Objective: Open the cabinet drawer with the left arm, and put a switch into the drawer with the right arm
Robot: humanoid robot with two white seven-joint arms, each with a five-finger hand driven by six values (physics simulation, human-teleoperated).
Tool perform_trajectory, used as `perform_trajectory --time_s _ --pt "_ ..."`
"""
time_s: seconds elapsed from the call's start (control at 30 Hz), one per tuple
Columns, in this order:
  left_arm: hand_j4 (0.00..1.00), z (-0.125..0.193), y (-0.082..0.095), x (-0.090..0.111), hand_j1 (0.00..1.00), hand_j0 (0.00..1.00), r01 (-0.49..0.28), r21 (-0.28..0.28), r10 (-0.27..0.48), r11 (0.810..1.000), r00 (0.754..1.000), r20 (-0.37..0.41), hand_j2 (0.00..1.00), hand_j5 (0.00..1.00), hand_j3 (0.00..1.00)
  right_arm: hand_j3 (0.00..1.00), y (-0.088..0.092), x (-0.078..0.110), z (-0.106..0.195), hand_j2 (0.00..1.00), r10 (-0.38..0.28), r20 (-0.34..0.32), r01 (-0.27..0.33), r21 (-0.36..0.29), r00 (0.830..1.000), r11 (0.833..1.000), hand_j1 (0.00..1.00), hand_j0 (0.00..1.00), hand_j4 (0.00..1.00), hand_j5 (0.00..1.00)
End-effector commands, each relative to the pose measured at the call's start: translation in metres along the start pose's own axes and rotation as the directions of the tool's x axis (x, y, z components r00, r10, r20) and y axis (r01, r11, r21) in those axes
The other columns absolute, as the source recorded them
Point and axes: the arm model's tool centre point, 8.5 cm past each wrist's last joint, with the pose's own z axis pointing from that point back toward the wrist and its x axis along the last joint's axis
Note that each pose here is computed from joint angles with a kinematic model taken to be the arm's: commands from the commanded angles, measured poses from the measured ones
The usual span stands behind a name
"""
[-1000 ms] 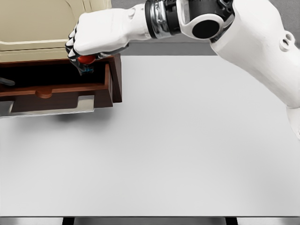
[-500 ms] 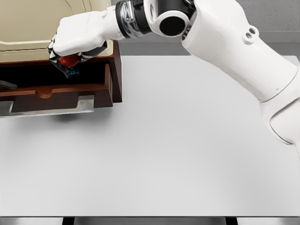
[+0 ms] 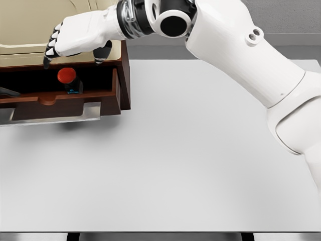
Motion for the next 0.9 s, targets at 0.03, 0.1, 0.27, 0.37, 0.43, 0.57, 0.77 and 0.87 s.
perform_trajectory --time_s 0.03,0.1,0.27,0.37,0.43,0.57,0.77,0.87 --pt "1.0 0.0 0.001 0.0 1.0 1.0 -0.005 0.006 0.005 1.0 1.0 0.001 1.0 1.0 1.0 1.0 -0.001 0.001 0.001 1.0 -0.002 0.001 0.002 -0.008 1.0 1.0 1.0 1.0 1.0 1.0" --pt "1.0 0.0 0.001 0.0 1.0 1.0 -0.005 0.006 0.005 1.0 1.0 0.001 1.0 1.0 1.0 1.0 -0.003 0.002 0.002 1.0 -0.002 0.006 0.002 -0.016 1.0 1.0 1.0 1.0 1.0 1.0" --pt "1.0 -0.013 0.001 0.004 1.0 1.0 -0.002 0.002 0.002 1.0 0.999 0.043 1.0 1.0 1.0 1.0 -0.003 0.073 0.143 1.0 0.18 0.067 -0.171 -0.121 0.981 0.978 1.0 1.0 1.0 1.0" --pt "1.0 -0.04 0.005 0.034 1.0 1.0 0.05 -0.014 -0.047 0.999 0.986 0.163 1.0 1.0 1.0 1.0 0.061 0.045 0.251 1.0 0.008 -0.189 -0.026 -0.09 0.982 0.996 1.0 1.0 1.0 1.0" --pt "1.0 -0.049 0.016 0.042 1.0 1.0 0.077 0.01 -0.077 0.997 0.976 0.205 1.0 1.0 1.0 1.0 0.104 0.05 0.29 1.0 -0.076 -0.275 0.068 -0.041 0.958 0.997 1.0 1.0 1.0 1.0" --pt "1.0 -0.085 0.019 0.056 1.0 1.0 0.091 0.008 -0.089 0.996 0.945 0.315 1.0 1.0 1.0 1.0 0.165 0.064 0.292 1.0 -0.211 -0.277 0.222 0.01 0.937 0.975 1.0 1.0 1.0 1.0" --pt "1.0 -0.101 0.023 0.065 1.0 1.0 0.104 0.013 -0.102 0.994 0.925 0.367 1.0 1.0 1.0 1.0 0.223 0.073 0.321 1.0 -0.327 -0.356 0.378 0.082 0.875 0.922 1.0 1.0 1.0 1.0" --pt "1.0 -0.101 0.023 0.065 1.0 1.0 0.106 0.013 -0.103 0.994 0.926 0.364 1.0 1.0 1.0 1.0 0.245 0.072 0.327 1.0 -0.374 -0.385 0.436 0.085 0.844 0.896 1.0 1.0 1.0 1.0"
